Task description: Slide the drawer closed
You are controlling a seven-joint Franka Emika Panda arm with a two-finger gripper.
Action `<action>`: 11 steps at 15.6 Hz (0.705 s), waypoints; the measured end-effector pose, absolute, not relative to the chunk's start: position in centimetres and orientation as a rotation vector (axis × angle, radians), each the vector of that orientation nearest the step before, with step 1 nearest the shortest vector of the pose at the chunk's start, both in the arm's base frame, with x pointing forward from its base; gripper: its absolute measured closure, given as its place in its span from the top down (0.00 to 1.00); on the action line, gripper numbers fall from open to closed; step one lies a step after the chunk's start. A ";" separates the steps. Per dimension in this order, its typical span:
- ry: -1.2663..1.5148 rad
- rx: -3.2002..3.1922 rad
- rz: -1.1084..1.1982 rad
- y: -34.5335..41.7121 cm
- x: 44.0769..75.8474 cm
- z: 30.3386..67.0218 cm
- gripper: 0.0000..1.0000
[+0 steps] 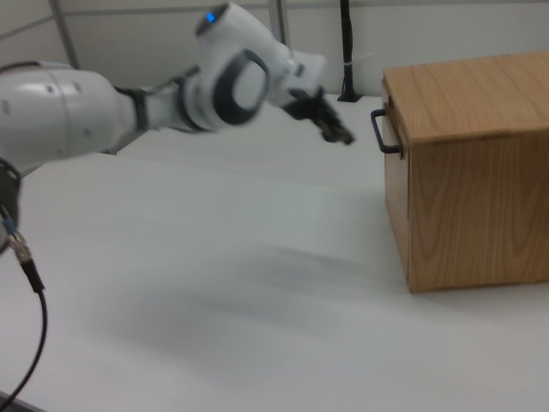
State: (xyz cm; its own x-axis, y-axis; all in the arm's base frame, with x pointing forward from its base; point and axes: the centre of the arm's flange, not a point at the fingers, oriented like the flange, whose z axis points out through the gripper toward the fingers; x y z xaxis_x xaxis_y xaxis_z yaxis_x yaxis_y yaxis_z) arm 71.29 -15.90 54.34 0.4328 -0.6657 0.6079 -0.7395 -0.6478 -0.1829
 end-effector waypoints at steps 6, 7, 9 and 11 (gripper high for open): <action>-0.800 2.912 0.480 -3.7 66.1 57.6 0.19; -0.682 2.964 0.399 -2.7 65.0 57.9 0.26; -0.458 3.054 0.249 -1.1 62.7 58.6 0.30; -0.319 3.113 0.162 -0.7 60.8 59.6 0.47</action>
State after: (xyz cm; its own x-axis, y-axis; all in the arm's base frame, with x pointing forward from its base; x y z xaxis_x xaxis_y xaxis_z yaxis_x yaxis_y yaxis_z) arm 60.80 -0.67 59.64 0.9739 -0.2018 0.1035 -0.2027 -0.9792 -0.0023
